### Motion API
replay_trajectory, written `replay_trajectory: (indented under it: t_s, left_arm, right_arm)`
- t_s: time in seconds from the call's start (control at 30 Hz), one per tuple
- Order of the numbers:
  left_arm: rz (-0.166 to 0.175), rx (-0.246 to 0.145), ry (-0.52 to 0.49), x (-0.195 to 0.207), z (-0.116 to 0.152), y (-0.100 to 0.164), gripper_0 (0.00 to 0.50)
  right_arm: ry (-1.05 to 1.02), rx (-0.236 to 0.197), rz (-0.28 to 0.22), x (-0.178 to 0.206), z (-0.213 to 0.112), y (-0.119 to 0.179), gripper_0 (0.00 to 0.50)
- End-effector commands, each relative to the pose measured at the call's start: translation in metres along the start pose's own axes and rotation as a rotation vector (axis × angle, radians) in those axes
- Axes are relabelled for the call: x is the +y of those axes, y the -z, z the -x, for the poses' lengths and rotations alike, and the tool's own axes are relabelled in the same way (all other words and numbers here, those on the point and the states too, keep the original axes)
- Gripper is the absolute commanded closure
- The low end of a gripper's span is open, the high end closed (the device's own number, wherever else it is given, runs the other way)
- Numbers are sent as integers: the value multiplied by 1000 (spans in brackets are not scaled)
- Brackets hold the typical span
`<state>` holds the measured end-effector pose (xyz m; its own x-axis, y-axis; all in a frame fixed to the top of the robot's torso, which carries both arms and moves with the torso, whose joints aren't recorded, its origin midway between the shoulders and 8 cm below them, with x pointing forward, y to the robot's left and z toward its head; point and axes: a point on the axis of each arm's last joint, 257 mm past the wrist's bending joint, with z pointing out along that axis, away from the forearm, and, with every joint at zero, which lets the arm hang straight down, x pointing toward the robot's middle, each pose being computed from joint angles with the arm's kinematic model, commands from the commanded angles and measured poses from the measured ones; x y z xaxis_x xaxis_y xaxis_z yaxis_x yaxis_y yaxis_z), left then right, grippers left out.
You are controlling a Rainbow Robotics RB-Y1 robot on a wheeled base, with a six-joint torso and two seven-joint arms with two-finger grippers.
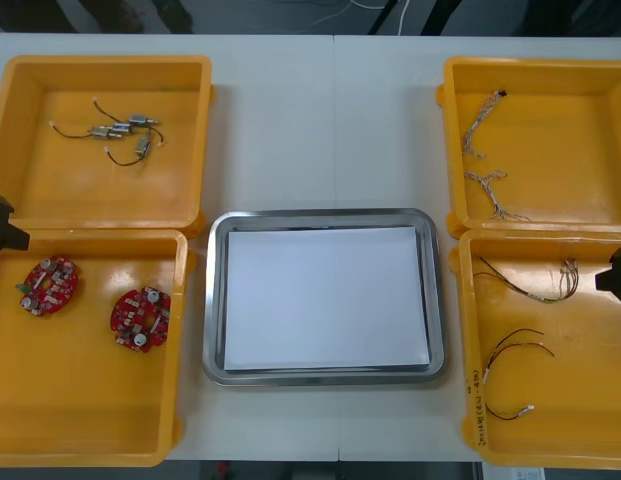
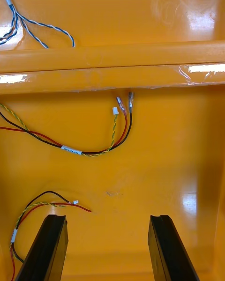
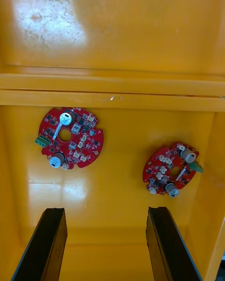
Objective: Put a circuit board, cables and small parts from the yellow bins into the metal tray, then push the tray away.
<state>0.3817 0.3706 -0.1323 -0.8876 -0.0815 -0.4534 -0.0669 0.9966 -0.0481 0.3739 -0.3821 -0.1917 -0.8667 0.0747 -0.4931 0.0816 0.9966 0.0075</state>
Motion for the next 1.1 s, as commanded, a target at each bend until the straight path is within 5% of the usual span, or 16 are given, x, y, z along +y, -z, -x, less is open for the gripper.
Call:
replay_trajectory:
  t_s: [0.03, 1.1]
  left_arm:
    - [37, -17, -68, 11, 2, 12, 0]
    - [37, -17, -68, 11, 2, 12, 0]
  right_arm:
    - [-32, 6, 5, -1, -5, 0, 0]
    - [-32, 6, 5, -1, -5, 0, 0]
